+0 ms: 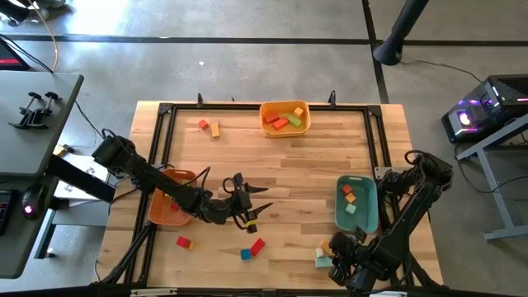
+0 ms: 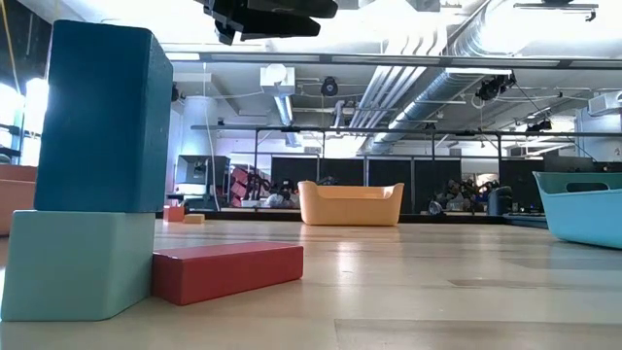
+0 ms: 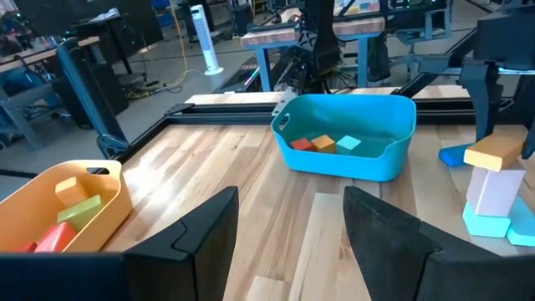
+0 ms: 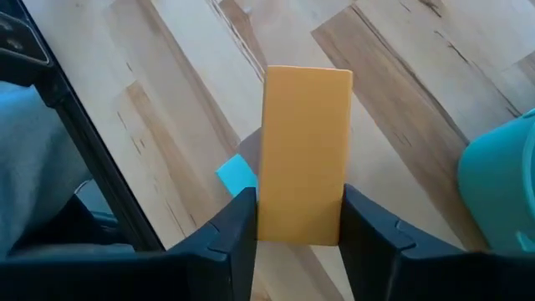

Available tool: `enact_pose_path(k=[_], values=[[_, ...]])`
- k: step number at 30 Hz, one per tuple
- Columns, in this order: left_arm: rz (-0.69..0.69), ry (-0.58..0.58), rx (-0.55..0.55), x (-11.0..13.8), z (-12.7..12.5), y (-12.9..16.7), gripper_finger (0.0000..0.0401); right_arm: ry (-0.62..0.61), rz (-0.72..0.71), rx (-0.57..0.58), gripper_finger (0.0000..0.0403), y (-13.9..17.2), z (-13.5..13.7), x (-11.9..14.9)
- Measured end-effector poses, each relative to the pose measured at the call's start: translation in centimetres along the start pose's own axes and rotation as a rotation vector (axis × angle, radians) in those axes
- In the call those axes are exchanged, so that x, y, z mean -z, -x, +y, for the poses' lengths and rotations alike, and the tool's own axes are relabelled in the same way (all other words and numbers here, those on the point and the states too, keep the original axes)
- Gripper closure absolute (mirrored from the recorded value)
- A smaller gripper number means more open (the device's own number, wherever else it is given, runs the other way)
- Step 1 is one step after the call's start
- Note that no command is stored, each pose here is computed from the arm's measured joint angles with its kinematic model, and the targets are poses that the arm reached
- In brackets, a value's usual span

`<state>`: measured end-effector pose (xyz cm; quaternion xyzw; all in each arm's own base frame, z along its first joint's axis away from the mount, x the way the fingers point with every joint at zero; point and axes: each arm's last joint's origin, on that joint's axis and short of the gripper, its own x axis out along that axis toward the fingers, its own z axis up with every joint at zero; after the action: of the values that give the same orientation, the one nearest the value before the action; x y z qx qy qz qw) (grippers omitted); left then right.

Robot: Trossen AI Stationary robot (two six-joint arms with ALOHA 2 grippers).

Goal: Sort blocks by size
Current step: Put the yellow medium block into the orange bin

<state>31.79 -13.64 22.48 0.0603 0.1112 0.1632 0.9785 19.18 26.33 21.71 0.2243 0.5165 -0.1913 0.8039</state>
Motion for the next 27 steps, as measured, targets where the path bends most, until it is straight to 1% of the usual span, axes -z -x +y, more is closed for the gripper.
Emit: enact_pose_path(k=[4,7,10,13,16,20,24,27], values=[[0.001,0.001,0.000,0.0,0.0,0.0,0.0199,0.022,0.011,0.018,0.0274,0.5,0.0,-0.2],[0.000,0.001,0.000,0.0,0.0,0.0,0.0199,0.042,-0.011,0.050,0.0274,1.8,0.1,-0.5],[0.001,-0.004,0.005,0.0,0.0,0.0,0.0199,0.101,-0.103,0.084,0.0274,3.1,0.1,-1.0],[-0.007,0.001,0.050,-0.1,-0.1,0.0,0.0199,0.232,-0.229,0.089,0.0274,3.4,0.3,-1.5],[-0.030,-0.001,0.102,-0.4,-0.3,0.0,0.0199,0.325,-0.341,0.099,0.0274,2.3,0.5,-2.6],[-0.063,-0.022,0.154,-0.8,-0.5,0.1,0.0199,0.407,-0.511,0.117,0.0274,-0.5,0.6,-4.3],[-0.081,-0.044,0.212,-0.9,-0.7,0.1,0.0199,0.432,-0.597,0.113,0.0274,-3.8,0.0,-5.7],[-0.088,-0.054,0.239,-1.0,-0.8,0.2,0.0199,0.450,-0.615,0.054,0.0273,-6.1,-0.6,-6.5]])
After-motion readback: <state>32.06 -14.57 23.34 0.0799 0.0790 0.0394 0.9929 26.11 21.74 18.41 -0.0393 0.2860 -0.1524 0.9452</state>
